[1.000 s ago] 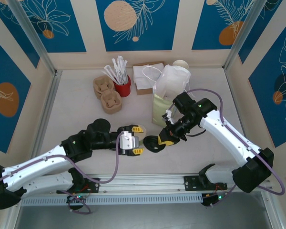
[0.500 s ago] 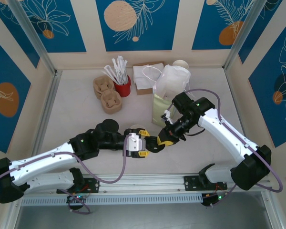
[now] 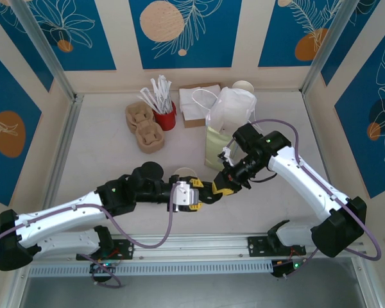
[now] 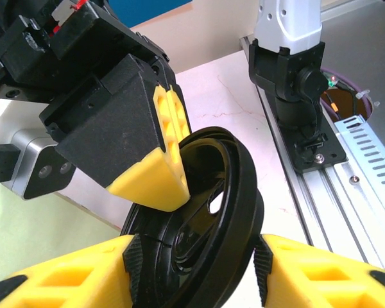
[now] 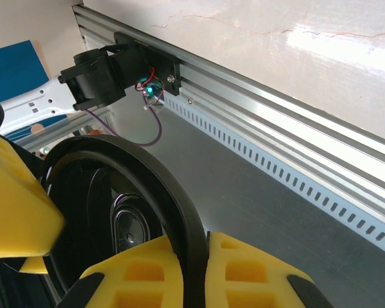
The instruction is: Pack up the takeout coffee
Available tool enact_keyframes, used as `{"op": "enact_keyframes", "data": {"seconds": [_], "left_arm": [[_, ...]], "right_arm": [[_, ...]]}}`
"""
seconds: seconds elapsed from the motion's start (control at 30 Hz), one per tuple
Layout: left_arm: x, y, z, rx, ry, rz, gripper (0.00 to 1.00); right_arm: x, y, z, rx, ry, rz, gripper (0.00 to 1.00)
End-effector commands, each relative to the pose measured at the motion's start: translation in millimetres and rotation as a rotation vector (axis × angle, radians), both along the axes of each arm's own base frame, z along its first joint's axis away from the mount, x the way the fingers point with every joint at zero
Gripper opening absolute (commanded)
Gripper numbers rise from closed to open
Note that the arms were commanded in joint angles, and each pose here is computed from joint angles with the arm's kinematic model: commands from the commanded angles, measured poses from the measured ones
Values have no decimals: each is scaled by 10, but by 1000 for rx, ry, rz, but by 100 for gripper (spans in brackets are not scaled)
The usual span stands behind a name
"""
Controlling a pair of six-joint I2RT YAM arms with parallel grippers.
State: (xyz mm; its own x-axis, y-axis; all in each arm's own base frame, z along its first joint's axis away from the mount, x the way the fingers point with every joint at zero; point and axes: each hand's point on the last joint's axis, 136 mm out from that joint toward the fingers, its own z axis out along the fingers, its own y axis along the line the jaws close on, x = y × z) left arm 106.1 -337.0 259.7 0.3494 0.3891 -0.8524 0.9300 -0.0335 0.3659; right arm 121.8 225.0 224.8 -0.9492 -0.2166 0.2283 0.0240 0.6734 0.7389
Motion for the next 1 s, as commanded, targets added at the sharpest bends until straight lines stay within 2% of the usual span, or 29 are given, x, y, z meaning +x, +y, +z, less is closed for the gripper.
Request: {"op": "enact_keyframes", "data": {"seconds": [0.0,0.2,0.3,0.4,0.57,0.77,0.97], "left_arm": [[77,-47,110,-30,-48,32,46],[145,-63,119,-55,-73,63,33],[170,-61,139,-72,-88,75,30],[186,-66,146,-82,-94,83,26],[198,-82,155,-82,-75,93,24],[255,-80,185,-89,-55,129,21],[309,-92,168,-82,-38,160,19]], "right_arm": [[-69,5,130,41,17,-12,0],[-78,-5,127,45,7,-22,0],[-73,-3,154,65,-2,-33,7],[-49,-8,193,90,-6,-52,10],[-11,-30,220,105,-23,-74,15],[25,-68,261,120,-44,-94,31],[98,-134,341,142,-83,-139,32]]}}
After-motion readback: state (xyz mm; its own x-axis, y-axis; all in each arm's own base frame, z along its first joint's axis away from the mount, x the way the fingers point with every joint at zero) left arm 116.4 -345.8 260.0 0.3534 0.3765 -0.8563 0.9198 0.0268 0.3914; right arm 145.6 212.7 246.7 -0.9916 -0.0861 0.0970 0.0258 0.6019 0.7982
